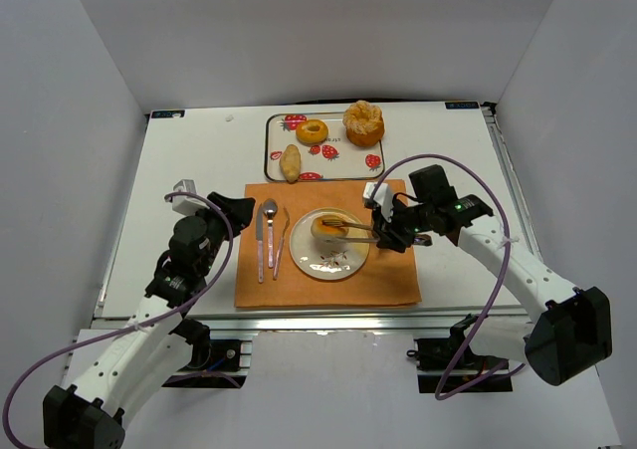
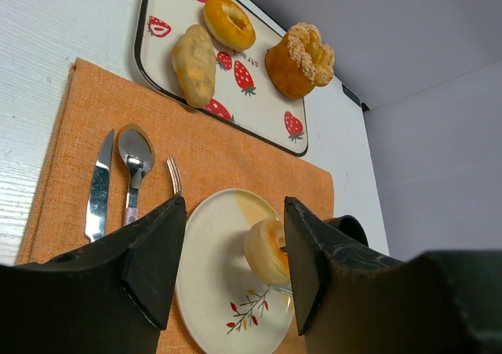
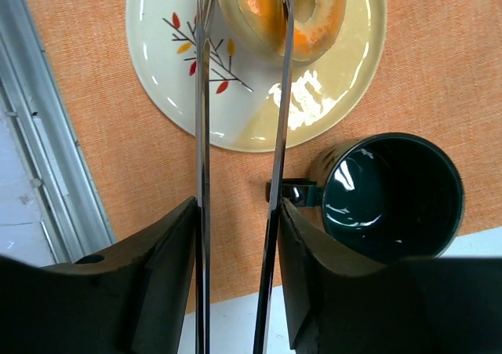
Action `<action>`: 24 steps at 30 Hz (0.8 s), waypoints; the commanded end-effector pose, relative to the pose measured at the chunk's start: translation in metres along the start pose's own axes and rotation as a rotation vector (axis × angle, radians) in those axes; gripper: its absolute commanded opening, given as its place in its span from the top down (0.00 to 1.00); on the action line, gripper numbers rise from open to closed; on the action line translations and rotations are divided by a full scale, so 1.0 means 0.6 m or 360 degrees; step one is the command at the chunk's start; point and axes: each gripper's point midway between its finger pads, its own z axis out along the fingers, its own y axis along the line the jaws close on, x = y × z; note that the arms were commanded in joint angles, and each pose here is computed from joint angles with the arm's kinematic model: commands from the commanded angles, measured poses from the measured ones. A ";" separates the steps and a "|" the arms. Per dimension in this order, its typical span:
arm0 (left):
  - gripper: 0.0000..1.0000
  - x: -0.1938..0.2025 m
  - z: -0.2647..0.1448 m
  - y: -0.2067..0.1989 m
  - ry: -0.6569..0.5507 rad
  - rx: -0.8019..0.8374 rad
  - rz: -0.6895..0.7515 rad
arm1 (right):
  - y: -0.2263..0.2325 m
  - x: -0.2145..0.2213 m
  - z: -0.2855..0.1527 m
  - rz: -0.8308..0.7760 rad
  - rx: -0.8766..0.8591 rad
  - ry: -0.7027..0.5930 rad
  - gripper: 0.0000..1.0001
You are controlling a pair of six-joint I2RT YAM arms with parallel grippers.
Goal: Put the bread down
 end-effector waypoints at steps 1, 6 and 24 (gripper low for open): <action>0.38 -0.013 -0.005 -0.008 -0.0040 0.0018 -0.0014 | 0.011 -0.037 -0.017 -0.0054 -0.0035 -0.0116 0.51; 0.38 -0.007 -0.010 0.000 -0.0017 -0.0006 -0.0015 | 0.016 -0.038 -0.018 -0.0051 -0.0054 -0.0123 0.49; 1.00 -0.005 -0.002 -0.020 0.0029 0.0052 -0.0007 | -0.147 -0.165 -0.140 0.0431 0.0487 -0.0640 1.00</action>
